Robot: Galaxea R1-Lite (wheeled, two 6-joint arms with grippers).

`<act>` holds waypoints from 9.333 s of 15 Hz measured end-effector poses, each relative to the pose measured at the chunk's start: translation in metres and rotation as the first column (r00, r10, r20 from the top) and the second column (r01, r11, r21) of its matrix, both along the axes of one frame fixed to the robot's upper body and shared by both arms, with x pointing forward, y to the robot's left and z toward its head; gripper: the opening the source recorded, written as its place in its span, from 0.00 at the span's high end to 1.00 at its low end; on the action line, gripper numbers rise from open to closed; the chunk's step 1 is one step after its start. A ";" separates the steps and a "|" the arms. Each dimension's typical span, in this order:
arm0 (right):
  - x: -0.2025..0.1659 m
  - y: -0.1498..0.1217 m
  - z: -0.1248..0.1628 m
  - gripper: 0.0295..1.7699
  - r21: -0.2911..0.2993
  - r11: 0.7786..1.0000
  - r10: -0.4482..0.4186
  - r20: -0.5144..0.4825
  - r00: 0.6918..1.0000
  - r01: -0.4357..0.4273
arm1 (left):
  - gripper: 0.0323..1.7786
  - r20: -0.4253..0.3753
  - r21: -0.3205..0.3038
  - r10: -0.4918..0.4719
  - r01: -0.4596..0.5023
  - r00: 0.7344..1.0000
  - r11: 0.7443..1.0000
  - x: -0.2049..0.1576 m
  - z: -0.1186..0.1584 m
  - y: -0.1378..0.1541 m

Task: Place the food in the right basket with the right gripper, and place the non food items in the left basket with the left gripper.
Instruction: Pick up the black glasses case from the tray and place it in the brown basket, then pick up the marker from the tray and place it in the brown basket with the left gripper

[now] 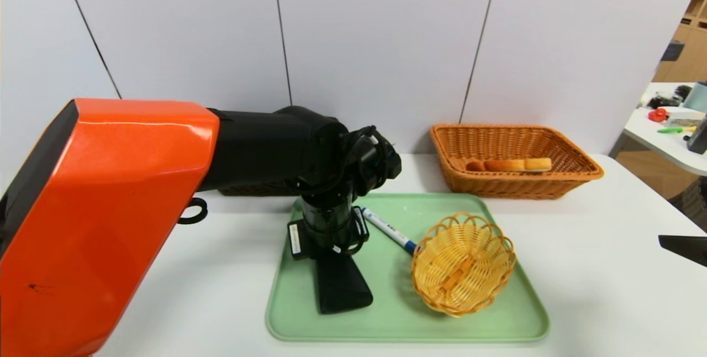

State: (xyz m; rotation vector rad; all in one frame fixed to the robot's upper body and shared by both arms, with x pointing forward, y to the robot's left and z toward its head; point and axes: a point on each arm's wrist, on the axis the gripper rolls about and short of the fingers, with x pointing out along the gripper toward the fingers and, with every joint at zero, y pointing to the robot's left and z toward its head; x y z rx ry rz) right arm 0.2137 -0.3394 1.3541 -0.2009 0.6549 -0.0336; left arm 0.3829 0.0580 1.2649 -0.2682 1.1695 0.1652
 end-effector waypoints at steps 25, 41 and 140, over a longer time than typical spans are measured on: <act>-0.011 -0.001 -0.009 0.04 0.000 1.000 -0.013 -0.004 1.000 0.013 | 0.74 0.490 -0.413 0.158 0.069 0.857 0.908 -0.028 0.186 0.106; -0.020 -0.001 -0.007 0.04 0.013 1.000 -0.024 0.018 1.000 0.023 | 0.74 0.762 0.052 0.094 -0.204 0.641 0.978 0.106 0.137 0.173; -0.043 0.002 -0.011 0.04 0.061 0.995 -0.063 -0.161 0.985 0.074 | 0.05 0.247 0.137 -0.313 0.287 0.917 0.948 0.018 -0.008 -0.045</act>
